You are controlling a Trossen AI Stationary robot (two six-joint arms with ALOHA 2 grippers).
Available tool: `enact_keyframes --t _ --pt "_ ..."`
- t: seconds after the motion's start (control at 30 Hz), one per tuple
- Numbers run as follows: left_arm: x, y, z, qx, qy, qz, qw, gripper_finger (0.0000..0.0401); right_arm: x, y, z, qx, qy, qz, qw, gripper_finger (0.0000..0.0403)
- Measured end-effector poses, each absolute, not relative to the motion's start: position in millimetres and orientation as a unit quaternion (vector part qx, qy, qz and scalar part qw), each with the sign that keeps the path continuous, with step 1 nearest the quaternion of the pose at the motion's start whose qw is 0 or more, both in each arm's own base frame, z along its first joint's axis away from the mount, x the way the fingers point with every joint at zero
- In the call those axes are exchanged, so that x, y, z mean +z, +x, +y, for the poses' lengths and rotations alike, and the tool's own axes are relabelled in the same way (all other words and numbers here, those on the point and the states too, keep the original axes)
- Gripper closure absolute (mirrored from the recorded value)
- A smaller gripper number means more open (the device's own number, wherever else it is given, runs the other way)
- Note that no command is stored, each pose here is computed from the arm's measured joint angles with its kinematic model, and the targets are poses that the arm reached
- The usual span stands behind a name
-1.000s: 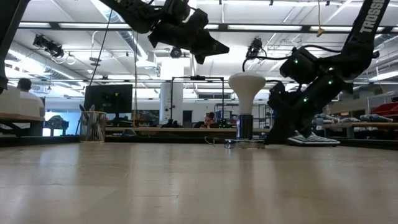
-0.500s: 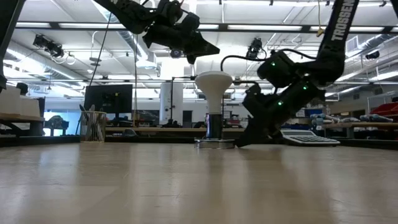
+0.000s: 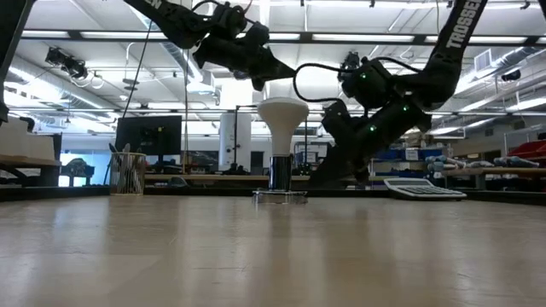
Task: Screw lightbulb
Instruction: Remove the white lightbulb from the silver lamp
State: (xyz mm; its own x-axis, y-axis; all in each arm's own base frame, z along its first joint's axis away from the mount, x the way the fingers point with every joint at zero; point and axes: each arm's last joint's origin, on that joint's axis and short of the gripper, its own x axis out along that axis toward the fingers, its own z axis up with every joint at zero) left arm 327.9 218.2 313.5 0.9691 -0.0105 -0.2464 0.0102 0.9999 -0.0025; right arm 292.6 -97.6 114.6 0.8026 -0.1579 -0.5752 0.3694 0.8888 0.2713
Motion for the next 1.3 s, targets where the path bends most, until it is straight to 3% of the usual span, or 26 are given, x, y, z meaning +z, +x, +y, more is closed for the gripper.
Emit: enact_keyframes --t 0.4,0.8,1.0,1.3 --pt "308 324 220 -0.003 -0.013 0.150 0.989 0.0401 153 281 -87 -0.120 0.178 0.273 0.938 0.0400" --pt "296 309 233 0.010 -0.025 0.202 0.979 0.0401 200 282 -50 -0.063 0.148 0.175 0.971 0.0400" --pt "287 308 233 -0.001 -0.029 0.229 0.973 0.0401 225 303 -41 -0.037 0.118 0.129 0.984 0.0400" --pt "269 322 228 -0.042 -0.043 0.242 0.968 0.0401 223 335 -42 -0.050 0.095 0.188 0.976 0.0400"
